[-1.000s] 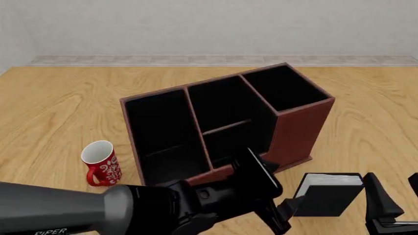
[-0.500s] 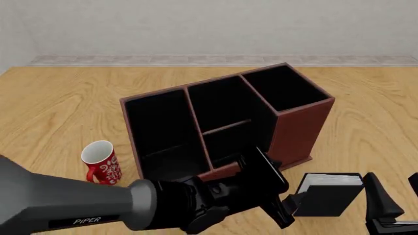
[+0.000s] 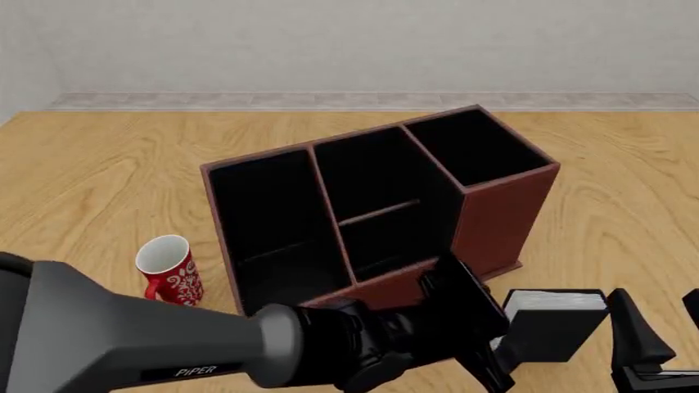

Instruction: Pick up the book and place it in the back compartment of the caddy.

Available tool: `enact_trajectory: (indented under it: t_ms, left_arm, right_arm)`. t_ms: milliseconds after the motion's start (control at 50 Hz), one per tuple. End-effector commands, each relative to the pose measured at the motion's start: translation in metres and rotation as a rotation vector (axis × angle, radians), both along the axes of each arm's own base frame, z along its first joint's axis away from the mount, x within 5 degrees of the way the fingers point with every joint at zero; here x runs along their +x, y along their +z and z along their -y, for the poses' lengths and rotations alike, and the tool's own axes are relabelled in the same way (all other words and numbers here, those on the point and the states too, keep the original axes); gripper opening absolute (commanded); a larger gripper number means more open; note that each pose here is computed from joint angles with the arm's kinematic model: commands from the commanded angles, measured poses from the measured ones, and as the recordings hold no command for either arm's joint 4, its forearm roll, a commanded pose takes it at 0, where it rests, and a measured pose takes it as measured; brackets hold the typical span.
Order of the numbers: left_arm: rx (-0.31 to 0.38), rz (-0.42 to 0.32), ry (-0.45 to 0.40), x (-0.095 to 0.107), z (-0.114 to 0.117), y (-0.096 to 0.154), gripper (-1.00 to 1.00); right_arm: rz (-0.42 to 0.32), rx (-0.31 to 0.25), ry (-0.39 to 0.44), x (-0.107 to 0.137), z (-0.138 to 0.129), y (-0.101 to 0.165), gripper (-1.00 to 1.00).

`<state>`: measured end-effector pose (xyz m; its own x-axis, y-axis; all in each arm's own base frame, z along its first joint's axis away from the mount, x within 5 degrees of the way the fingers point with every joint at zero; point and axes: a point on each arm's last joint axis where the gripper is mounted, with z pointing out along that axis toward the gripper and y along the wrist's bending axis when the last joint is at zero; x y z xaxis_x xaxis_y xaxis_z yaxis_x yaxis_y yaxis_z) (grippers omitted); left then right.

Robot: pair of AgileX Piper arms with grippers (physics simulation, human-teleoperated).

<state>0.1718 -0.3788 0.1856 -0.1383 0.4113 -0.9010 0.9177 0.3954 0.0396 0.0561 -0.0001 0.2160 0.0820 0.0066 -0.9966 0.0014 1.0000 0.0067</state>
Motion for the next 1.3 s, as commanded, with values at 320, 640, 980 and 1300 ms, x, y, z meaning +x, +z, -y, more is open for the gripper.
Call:
enact_trajectory:
  t_ms: [320,640,980,1300]
  left_arm:
    - [0.049,0.002,-0.018,0.006,0.020,-0.005,1.00]
    - [0.054,-0.001,-0.012,0.011,0.027,-0.007,1.00]
    - [0.078,-0.001,-0.018,0.016,0.036,-0.010,1.00]
    - [0.070,0.000,-0.011,0.018,0.035,-0.012,1.00]
  right_arm:
    - [0.000,0.000,0.000,0.000,0.000,-0.001,1.00]
    - [0.000,0.000,0.000,0.000,0.000,0.000,1.00]
    - [0.000,0.000,0.000,0.000,0.000,-0.001,1.00]
    - [0.000,0.000,0.000,0.000,0.000,0.000,1.00]
